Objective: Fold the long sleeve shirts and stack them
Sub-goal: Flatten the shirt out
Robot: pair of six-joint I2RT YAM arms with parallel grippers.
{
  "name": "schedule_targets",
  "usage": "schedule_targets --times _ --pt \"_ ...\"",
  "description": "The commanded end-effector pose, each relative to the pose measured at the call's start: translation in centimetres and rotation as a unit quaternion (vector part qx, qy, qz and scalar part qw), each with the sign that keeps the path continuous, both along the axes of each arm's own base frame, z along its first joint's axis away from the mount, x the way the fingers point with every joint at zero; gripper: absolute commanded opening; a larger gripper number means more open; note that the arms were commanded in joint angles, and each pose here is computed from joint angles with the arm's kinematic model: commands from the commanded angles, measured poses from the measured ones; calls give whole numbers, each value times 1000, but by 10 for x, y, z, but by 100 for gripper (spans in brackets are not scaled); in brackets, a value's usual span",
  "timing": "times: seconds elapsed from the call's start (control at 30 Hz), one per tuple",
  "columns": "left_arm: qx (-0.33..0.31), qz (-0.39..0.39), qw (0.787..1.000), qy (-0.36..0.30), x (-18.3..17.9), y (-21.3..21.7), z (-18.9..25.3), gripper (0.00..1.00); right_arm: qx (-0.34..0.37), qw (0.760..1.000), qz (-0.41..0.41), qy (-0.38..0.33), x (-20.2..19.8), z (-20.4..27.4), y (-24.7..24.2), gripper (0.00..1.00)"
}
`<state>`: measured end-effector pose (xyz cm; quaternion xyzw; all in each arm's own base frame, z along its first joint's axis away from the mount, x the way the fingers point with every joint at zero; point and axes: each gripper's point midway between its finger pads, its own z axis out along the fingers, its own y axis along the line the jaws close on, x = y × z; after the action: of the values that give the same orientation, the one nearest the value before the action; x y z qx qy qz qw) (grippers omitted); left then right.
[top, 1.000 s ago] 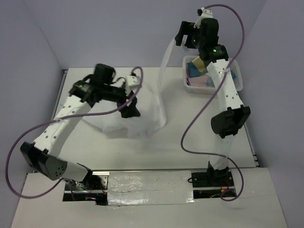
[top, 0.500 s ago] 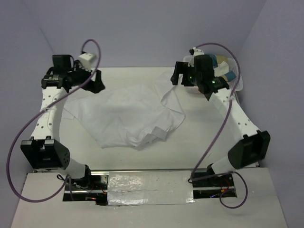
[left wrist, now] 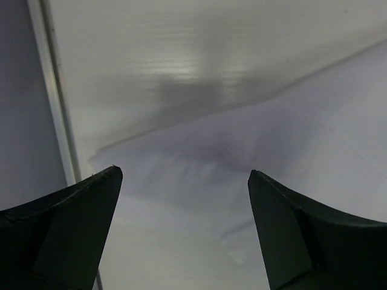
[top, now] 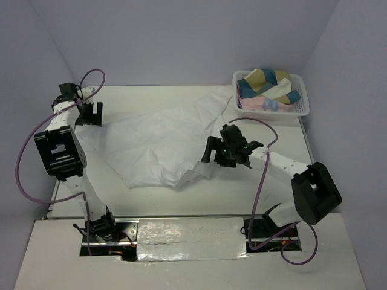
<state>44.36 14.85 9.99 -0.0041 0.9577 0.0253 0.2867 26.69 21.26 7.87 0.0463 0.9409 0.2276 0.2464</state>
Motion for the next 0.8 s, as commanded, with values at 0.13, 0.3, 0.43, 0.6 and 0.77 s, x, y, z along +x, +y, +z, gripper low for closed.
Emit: schedule_targets --times 0.13,0.3,0.43,0.6,0.77 --pt "-3 10 1000 5 13 16 -40 99 121 992 23 9 9 -8 56 94" --pt "-65 -70 995 15 -14 -26 -45 54 121 992 38 11 42 -13 69 60" --pt "-76 -133 988 16 -48 -50 -32 0 137 991 -7 -3 97 1 40 0" --pt "-65 -276 959 10 -91 -95 -17 0 43 993 -24 -109 190 79 0 0" --pt "-91 -469 878 24 -167 -165 9 31 -36 984 1 -172 246 136 -7 63"
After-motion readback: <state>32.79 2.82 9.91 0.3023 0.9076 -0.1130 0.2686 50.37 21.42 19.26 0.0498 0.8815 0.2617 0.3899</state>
